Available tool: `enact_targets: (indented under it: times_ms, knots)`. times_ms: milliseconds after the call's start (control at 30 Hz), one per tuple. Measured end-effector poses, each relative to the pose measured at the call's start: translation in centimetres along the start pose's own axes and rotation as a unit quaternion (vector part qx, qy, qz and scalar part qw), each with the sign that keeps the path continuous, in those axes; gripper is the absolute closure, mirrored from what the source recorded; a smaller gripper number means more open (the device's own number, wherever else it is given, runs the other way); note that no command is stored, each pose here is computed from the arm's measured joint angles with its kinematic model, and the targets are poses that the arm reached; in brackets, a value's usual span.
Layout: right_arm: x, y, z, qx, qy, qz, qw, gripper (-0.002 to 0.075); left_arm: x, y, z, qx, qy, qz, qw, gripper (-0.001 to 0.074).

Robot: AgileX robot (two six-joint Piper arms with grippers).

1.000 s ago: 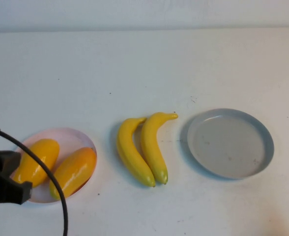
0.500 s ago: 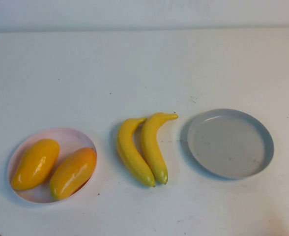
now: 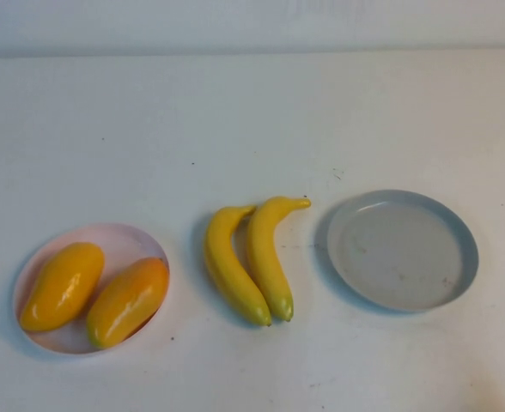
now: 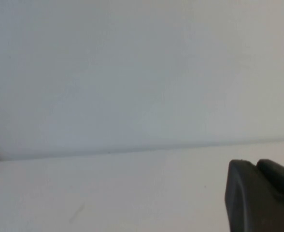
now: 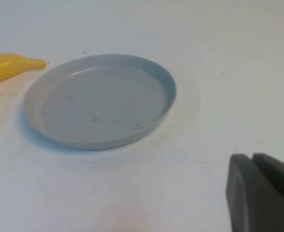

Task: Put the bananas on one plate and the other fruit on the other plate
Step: Put another type of fruit in the right plate

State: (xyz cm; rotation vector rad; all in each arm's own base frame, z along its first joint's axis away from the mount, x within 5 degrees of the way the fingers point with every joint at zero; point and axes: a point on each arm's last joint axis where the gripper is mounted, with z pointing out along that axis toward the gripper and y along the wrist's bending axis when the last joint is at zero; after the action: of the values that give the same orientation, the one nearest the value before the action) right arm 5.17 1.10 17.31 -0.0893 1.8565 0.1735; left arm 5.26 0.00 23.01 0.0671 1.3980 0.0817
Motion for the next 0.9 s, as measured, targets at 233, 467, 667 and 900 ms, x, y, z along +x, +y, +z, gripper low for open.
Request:
enact_targets:
  times_ms: [233,467,667,900]
  knots:
    - [0.0,0.0,0.0,0.0,0.0,0.0,1.0,0.0741,2.4,-0.2,0.0,0.001,0.043,-0.029,0.999,0.0733]
    - [0.0,0.0,0.0,0.0,0.0,0.0,1.0,0.0741,4.0,-0.3,-0.3,0.002,0.136,-0.032,0.99,0.0733]
    - [0.0,0.0,0.0,0.0,0.0,0.0,1.0,0.0741,5.1,-0.4,-0.7,0.008,0.194,-0.036,0.98,0.0733]
    - [0.0,0.0,0.0,0.0,0.0,0.0,1.0,0.0741,5.4,-0.9,-0.9,0.054,0.212,-0.028,0.975,0.0733]
